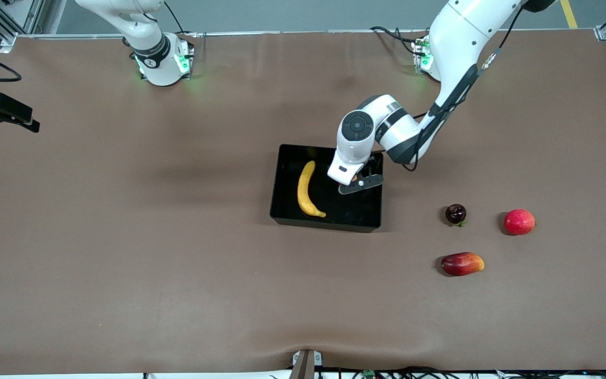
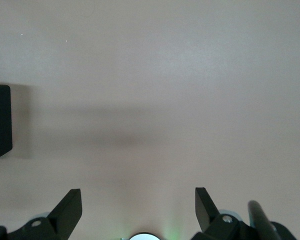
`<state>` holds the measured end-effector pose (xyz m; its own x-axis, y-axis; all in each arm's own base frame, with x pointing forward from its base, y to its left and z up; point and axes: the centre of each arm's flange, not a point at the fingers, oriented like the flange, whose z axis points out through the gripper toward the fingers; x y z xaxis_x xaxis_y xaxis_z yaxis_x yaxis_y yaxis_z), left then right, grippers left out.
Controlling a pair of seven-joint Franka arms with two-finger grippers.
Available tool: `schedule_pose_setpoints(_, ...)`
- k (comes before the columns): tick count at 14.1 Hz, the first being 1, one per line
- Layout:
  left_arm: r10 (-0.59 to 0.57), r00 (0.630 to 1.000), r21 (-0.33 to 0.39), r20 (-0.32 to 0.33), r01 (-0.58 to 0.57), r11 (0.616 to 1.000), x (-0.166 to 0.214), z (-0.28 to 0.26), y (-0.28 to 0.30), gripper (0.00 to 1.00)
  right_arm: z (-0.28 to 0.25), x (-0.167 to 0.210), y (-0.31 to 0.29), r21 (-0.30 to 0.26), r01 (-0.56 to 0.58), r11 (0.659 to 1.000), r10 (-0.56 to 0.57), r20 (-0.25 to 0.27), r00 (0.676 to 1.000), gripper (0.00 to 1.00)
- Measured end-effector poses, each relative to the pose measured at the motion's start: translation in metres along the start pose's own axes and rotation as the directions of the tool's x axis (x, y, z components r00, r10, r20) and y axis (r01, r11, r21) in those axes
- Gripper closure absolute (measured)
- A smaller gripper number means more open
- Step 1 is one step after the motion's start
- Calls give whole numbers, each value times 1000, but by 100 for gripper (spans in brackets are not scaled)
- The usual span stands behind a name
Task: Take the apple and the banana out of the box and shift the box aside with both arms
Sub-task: 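Reach the left gripper into the black tray and grasp the red apple, then lift the apple with the left gripper and carry it toward the mango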
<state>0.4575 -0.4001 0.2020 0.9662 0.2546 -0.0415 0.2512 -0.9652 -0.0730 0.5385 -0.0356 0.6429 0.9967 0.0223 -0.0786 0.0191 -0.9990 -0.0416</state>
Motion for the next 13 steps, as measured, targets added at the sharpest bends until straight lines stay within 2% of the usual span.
schedule_pose_setpoints(2, 9, 1000, 5, -10, -9, 1000, 0, 8, 1, 0, 0, 0, 0, 0, 0, 1000, 0, 0, 1000, 0)
schedule_pose_setpoints(3, 15, 1000, 3, -16, -15, 1000, 1, 8, 2, 7, 0, 0, 0, 0, 1, 1000, -1, 0, 1000, 0)
schedule_pose_setpoints(5, 18, 999, -8, -30, -18, 1000, 5, 1, 6, 28, 0, 0, -1, 0, 2, 1000, -2, 0, 1000, 0)
schedule_pose_setpoints(9, 12, 998, -35, -69, -15, 999, 14, -27, 15, 28, 0, 0, -1, 0, 3, 1000, -3, 0, 1000, 0)
schedule_pose_setpoints(10, 11, 996, -23, -85, -13, 1000, 18, -43, 14, 28, 0, 0, -1, 0, 3, 1000, -3, 0, 1000, 0)
schedule_pose_setpoints(13, 74, 990, 74, -123, -65, 995, 41, -117, 7, 28, 0, 0, -2, 0, 3, 1000, -3, 0, 1000, 0)
